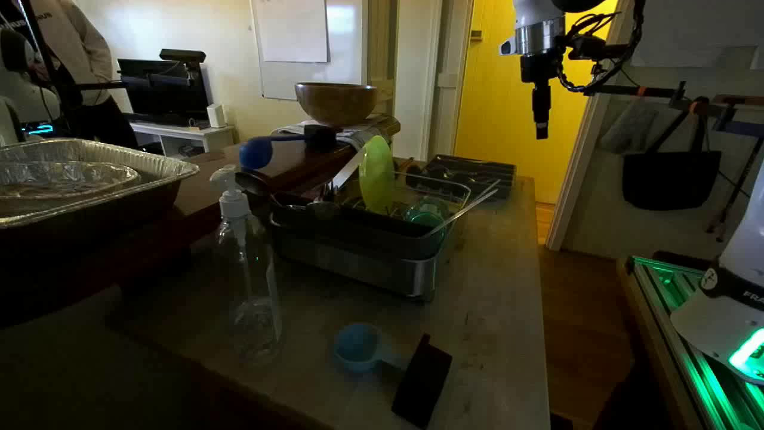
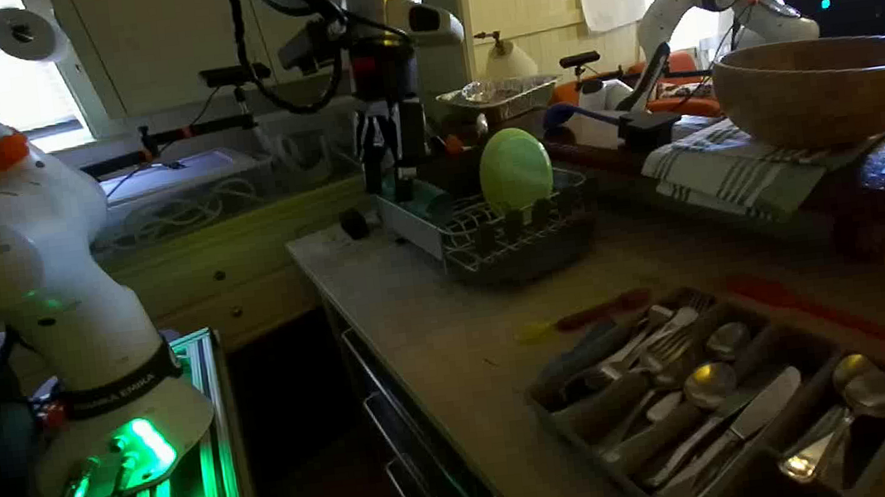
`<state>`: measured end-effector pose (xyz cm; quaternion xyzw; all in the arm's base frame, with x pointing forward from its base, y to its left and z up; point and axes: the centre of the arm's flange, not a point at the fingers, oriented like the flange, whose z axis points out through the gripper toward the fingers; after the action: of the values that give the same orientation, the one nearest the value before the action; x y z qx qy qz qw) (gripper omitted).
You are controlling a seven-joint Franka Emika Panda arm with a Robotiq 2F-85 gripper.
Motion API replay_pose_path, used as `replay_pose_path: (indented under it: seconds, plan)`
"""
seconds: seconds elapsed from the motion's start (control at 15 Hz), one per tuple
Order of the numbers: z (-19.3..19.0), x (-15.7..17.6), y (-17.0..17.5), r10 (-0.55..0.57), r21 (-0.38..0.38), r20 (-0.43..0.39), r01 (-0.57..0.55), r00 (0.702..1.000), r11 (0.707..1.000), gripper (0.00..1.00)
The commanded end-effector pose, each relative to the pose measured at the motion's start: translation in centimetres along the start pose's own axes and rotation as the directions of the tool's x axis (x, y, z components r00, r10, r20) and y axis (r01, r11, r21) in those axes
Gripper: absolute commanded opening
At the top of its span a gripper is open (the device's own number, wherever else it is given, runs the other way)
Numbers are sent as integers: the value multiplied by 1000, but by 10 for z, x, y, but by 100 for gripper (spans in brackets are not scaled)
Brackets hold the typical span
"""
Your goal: Put the plate on the countertop
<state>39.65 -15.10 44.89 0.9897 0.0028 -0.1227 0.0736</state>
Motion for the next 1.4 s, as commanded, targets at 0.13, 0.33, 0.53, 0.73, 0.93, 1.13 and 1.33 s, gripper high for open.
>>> replay_pose_path:
  seconds: [0.13,0.33,0.53,0.73,0.93,1.13,1.33]
  plan:
    - [0,0,0,0,0,0,0,1000,1000,100]
    - [0,0,0,0,0,0,0,1000,1000,100]
    - [-2,7,-4,-37,8,-43,37,998,999,100]
    - [-13,31,-17,-119,2,-199,122,973,993,100]
    - [-27,56,-36,-177,18,-357,196,917,980,100]
    - [-33,77,-63,-271,33,-438,316,857,948,100]
    - [-38,62,-58,-221,6,-412,245,884,969,100]
